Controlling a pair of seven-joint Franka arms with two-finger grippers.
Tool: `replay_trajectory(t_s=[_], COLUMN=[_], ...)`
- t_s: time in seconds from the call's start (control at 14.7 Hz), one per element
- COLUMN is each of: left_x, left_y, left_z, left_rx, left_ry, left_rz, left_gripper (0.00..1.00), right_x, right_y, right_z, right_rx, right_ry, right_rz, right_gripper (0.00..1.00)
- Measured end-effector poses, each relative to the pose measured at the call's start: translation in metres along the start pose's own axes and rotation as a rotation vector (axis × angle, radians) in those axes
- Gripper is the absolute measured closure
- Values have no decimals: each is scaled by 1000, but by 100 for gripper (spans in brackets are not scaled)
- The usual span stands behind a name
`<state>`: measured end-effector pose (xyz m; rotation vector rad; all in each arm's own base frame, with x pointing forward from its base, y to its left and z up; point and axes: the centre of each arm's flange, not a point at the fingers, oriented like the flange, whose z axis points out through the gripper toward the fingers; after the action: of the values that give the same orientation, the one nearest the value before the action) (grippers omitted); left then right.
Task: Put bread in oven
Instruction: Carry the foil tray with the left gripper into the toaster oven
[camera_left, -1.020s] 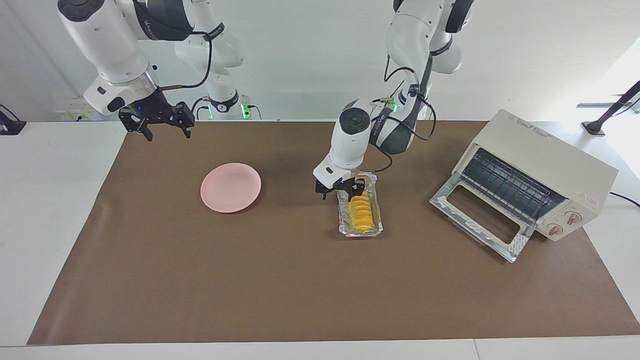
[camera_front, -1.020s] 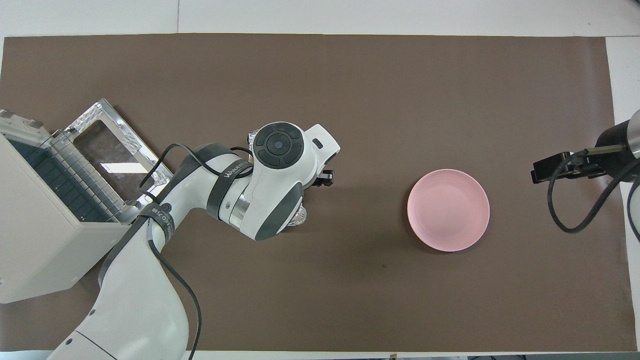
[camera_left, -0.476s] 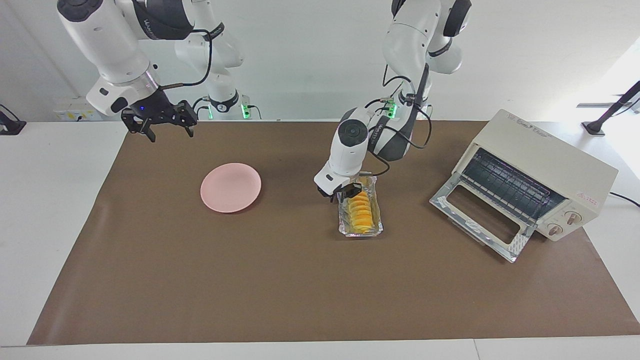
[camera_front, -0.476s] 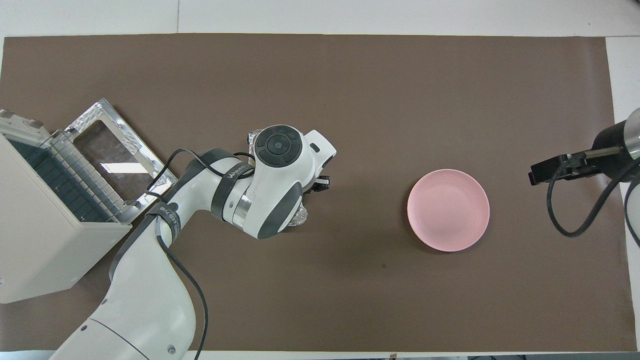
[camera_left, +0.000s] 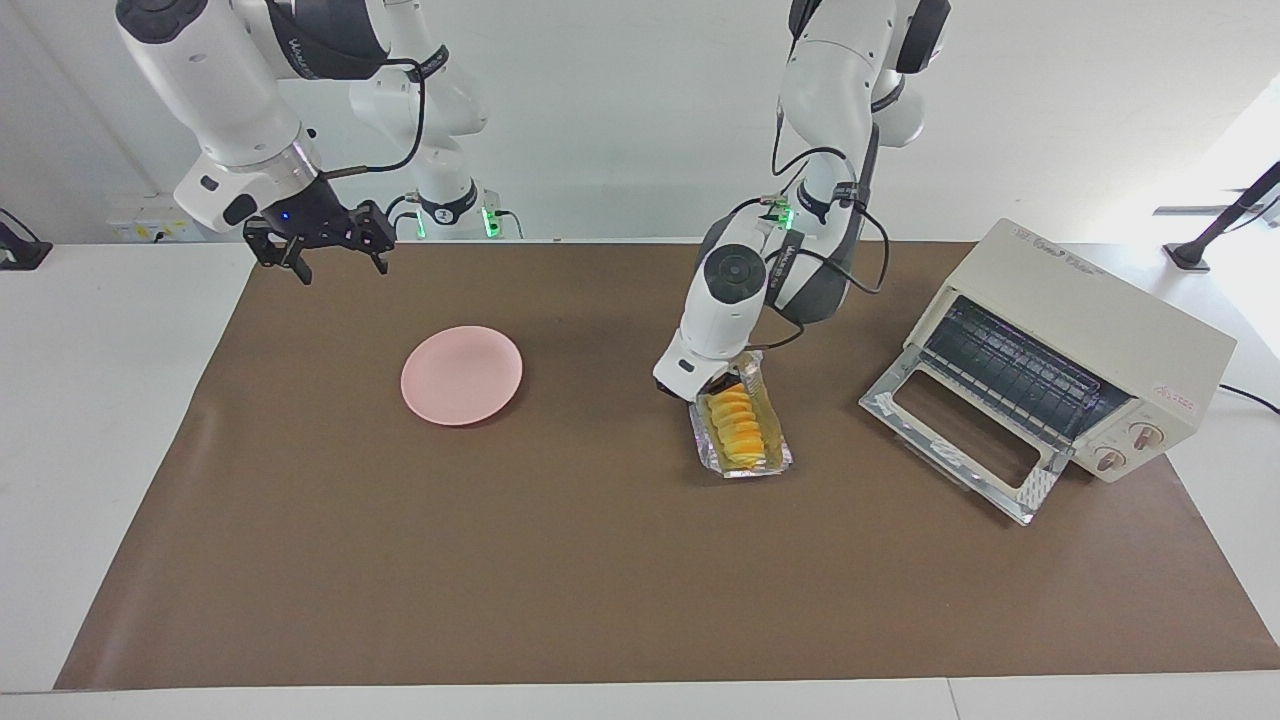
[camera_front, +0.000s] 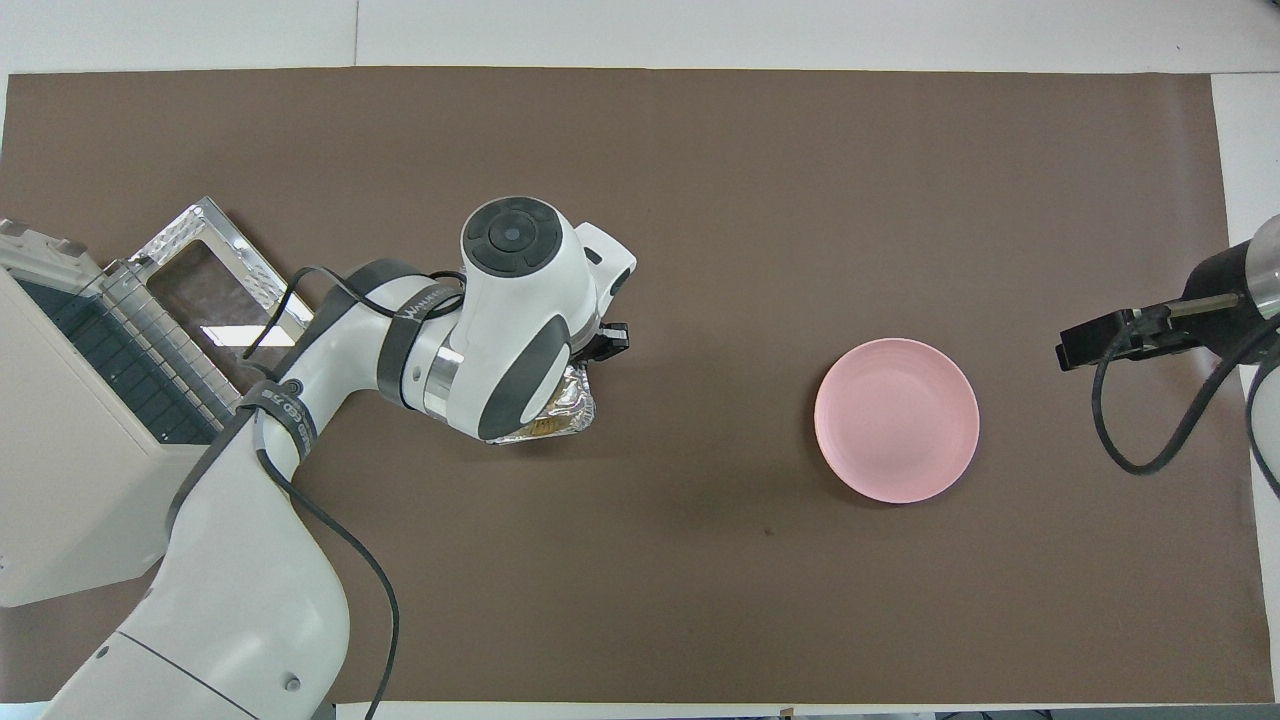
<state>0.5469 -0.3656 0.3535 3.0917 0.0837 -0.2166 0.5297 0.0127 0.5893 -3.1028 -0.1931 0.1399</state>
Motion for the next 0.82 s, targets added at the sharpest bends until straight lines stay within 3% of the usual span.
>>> replay_trajectory(t_s=[0.41, 0.61, 0.82], left_x=[49, 73, 81], left_y=[-132, -209, -252], left_z=[-114, -117, -111], left_rx=[26, 55, 76], left_ry=[37, 37, 28], left_rz=[-255, -436, -561], left_gripper=[98, 98, 98], right_x=[0, 0, 0], right_y=[0, 0, 0], right_z=[0, 0, 0], right_rx=[-1, -4, -5], right_ry=[1, 2, 2], right_rz=[0, 0, 0], right_gripper=[0, 0, 0])
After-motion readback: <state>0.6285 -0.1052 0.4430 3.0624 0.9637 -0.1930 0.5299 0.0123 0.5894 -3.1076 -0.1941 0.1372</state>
